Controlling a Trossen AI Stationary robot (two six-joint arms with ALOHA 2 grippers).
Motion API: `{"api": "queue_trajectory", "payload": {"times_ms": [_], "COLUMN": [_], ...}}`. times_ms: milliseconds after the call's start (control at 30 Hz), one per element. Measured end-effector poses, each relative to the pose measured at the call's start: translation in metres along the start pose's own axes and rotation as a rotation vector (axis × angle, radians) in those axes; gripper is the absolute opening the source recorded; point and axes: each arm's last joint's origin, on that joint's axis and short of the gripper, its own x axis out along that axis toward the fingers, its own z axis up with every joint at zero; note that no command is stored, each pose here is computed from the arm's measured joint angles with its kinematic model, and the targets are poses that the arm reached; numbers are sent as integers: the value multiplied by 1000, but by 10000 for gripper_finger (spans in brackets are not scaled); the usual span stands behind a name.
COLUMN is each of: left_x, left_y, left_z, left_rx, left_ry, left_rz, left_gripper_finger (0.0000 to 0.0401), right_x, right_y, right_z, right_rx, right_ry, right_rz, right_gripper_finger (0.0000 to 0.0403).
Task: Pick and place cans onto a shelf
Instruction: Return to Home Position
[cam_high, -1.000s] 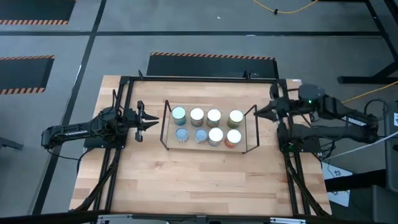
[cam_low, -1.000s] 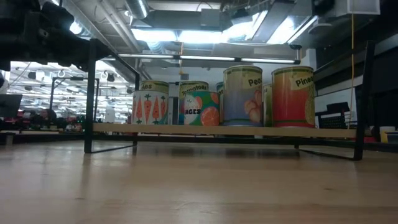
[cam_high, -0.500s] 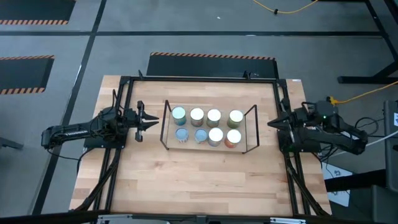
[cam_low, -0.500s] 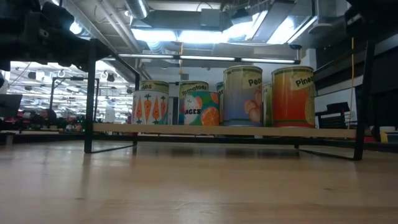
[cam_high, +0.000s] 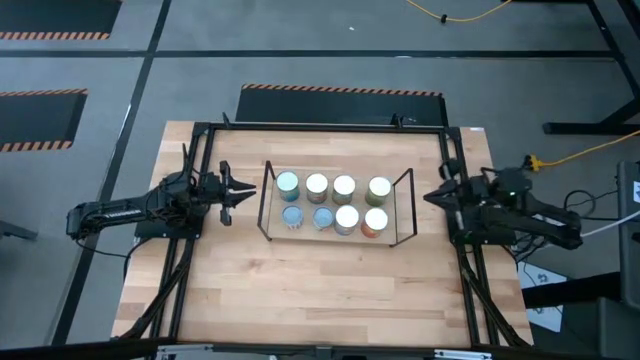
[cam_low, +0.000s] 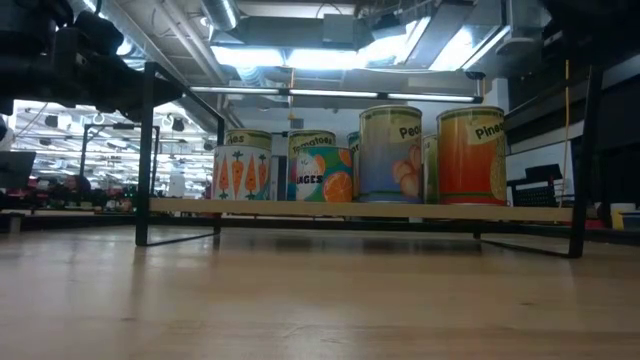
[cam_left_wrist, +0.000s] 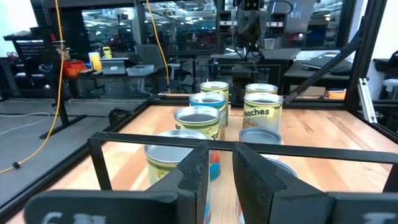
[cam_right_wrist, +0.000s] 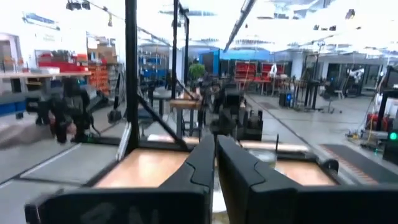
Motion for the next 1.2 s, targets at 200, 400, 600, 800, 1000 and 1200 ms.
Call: {"api": "queue_trajectory", "payload": {"times_ms": [200,400,600,800,1000,1200], "left_x": [0,0,0,0,0,0], "left_y": [0,0,0,0,0,0], "left_z": [0,0,0,0,0,0], "left_rx": [0,-1,-2,-2,-2,-2], "left_ry": [3,3,3,3,3,3], "left_rz": [0,0,0,1,1,1], "left_gripper_finger": [66,66,66,66,66,66], "right_x": [6,9,11,11,10,10], "right_y": [-3,-5,-6,-9,-11,-13], "right_z": [-29,-47,-67,-67,-73,-79], "right_rx": [-7,-31,-53,-32,-14,0], "right_ry": [32,15,5,4,62,128], "right_rz": [-1,-2,-17,-118,-199,-246], "right_gripper_finger": [23,23,23,23,23,23]}}
